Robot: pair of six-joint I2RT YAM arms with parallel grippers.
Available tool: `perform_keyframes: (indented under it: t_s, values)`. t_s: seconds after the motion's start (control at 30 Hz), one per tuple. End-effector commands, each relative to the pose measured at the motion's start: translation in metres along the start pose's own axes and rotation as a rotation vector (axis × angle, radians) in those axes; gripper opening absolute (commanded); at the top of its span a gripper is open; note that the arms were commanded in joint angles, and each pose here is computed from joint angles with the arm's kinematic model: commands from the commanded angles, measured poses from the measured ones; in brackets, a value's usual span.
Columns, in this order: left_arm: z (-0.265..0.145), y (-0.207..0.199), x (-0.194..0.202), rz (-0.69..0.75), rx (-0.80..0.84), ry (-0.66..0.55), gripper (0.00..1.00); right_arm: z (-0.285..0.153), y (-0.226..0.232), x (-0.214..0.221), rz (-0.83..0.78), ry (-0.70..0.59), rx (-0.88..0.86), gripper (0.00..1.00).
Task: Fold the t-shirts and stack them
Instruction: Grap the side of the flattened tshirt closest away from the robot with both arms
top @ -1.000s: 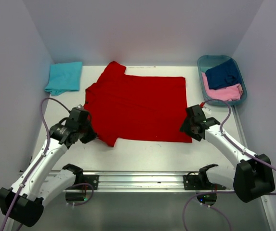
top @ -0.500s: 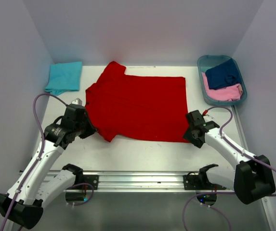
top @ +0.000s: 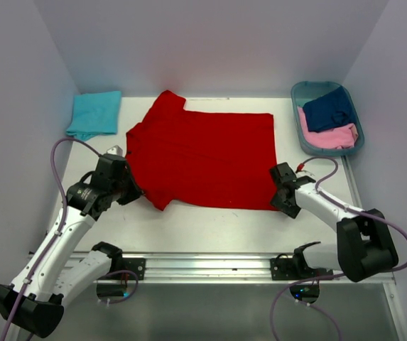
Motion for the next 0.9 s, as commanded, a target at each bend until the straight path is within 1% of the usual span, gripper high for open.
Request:
perform_keyframes:
  t_s: [0.0, 0.13, 0.17, 0.23, 0.27, 0.37, 0.4, 0.43, 0.47, 0.7, 0.87]
  values:
    - [0.002, -0.002, -0.002, 0.015, 0.021, -0.022, 0.00, 0.004, 0.019, -0.009, 0.045, -0.046, -0.047, 0.55]
    - [0.003, -0.002, -0.002, 0.012, 0.018, -0.018, 0.00, 0.012, 0.020, -0.005, 0.035, -0.025, -0.031, 0.53]
    - [0.003, -0.002, -0.001, 0.013, 0.019, -0.018, 0.00, 0.014, 0.019, -0.004, 0.031, -0.021, -0.026, 0.49]
    - [0.004, -0.002, -0.001, 0.011, 0.018, -0.016, 0.00, 0.017, 0.018, -0.002, 0.028, -0.020, -0.027, 0.45]
    - [0.004, -0.002, -0.001, 0.011, 0.018, -0.013, 0.00, 0.016, 0.018, -0.002, 0.027, -0.014, -0.029, 0.36]
    - [0.003, -0.002, -0.001, 0.012, 0.019, -0.018, 0.00, 0.017, 0.019, -0.002, 0.031, -0.019, -0.026, 0.18]
    - [0.002, -0.002, -0.002, 0.013, 0.018, -0.018, 0.00, 0.017, 0.019, -0.002, 0.031, -0.021, -0.025, 0.07]
    - [0.002, -0.002, -0.002, 0.013, 0.015, -0.022, 0.00, 0.016, 0.019, -0.002, 0.027, -0.019, -0.025, 0.02]
    - [0.001, -0.001, -0.002, 0.015, 0.013, -0.023, 0.00, 0.016, 0.019, -0.002, 0.030, -0.017, -0.021, 0.00]
    - [-0.010, 0.002, -0.004, 0.030, -0.003, -0.053, 0.00, 0.001, 0.007, -0.001, 0.015, 0.009, -0.050, 0.00]
    - [-0.018, 0.007, 0.000, 0.030, -0.020, -0.062, 0.00, -0.025, -0.007, -0.001, 0.011, 0.031, -0.129, 0.00]
Point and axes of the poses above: each gripper's point midway between its finger pads, its own z axis out along the fingers, its own y axis along the line the jaws close on, x = y × z, the point moved 8 cm from there along -z, back along the fingers, and after that the axes turned 15 degrees about z, right-handed, at the moved point
